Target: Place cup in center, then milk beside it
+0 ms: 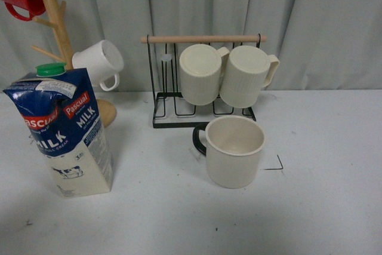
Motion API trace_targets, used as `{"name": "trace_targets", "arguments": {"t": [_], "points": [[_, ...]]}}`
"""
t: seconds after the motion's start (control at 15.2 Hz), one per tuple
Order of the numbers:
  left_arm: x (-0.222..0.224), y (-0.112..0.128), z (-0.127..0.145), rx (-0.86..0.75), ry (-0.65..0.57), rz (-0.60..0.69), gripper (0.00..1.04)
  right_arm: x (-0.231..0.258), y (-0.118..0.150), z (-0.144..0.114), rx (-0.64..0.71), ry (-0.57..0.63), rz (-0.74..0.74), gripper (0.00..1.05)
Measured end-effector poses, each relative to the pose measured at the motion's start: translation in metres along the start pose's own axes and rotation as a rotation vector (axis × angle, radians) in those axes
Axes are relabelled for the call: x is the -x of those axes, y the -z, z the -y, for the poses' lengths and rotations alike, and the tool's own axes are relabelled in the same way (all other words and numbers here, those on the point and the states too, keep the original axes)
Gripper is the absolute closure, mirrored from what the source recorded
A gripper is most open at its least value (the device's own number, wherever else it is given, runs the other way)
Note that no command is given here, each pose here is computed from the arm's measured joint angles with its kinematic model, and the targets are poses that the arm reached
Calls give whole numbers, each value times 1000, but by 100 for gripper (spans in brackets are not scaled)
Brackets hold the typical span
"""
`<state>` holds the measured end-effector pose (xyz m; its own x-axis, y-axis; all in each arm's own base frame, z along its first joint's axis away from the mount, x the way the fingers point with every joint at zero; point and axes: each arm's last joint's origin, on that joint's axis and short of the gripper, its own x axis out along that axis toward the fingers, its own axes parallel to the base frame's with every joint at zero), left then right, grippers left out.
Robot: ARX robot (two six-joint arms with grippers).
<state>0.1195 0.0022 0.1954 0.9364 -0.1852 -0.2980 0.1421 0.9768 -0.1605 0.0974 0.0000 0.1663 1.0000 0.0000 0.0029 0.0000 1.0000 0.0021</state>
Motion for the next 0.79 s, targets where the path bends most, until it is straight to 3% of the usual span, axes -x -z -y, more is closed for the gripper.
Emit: {"name": "trace_targets", "arguments": {"t": [0.46,0.66,0.79], "points": [[-60,-8,4,41,63,10,7,0,0,0,0,0,-1,6],[-85,0,9,1,77,20,7,0,0,0,0,0,0,6],[-100,20,-2,-136,-18,8,7,0,0,0,0,0,-1,6]]}}
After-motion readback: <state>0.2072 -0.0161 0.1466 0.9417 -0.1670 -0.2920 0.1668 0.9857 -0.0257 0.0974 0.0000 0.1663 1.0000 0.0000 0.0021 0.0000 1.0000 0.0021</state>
